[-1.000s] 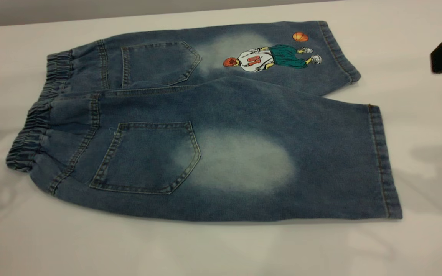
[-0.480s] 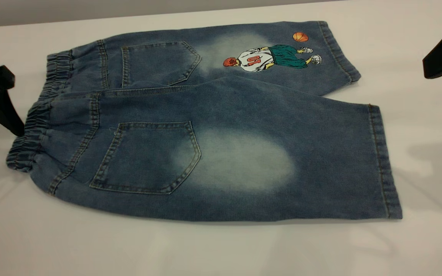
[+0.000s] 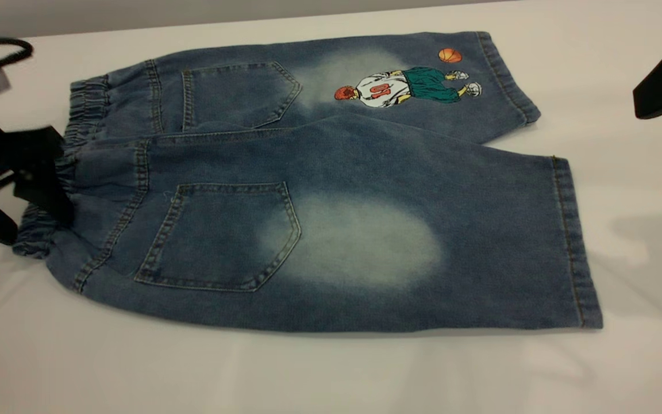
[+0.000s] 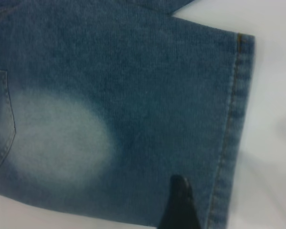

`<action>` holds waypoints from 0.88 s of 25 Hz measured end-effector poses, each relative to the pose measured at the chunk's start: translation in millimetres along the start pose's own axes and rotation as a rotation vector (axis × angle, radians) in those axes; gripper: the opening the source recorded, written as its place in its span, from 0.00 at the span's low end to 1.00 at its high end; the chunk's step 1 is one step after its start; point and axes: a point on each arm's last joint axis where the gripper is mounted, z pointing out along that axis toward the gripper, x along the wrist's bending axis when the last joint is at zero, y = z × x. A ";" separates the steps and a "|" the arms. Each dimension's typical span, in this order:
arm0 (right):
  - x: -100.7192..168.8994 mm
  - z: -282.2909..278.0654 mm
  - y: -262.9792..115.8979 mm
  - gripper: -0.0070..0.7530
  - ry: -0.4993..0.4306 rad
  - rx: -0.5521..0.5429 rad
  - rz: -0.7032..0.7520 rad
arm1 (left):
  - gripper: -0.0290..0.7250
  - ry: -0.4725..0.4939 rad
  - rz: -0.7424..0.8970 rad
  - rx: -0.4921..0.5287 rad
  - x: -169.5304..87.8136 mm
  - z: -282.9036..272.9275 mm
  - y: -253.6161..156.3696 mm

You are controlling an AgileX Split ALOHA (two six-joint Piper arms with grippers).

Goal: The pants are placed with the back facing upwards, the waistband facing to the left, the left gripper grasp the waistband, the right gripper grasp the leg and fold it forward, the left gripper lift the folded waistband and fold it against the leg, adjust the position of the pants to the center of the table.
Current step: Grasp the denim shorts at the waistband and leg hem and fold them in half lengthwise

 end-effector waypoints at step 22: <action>1.0 -0.1 0.1 0.63 0.010 0.001 0.016 | 0.18 0.011 -0.006 0.027 2.2 13.1 -2.9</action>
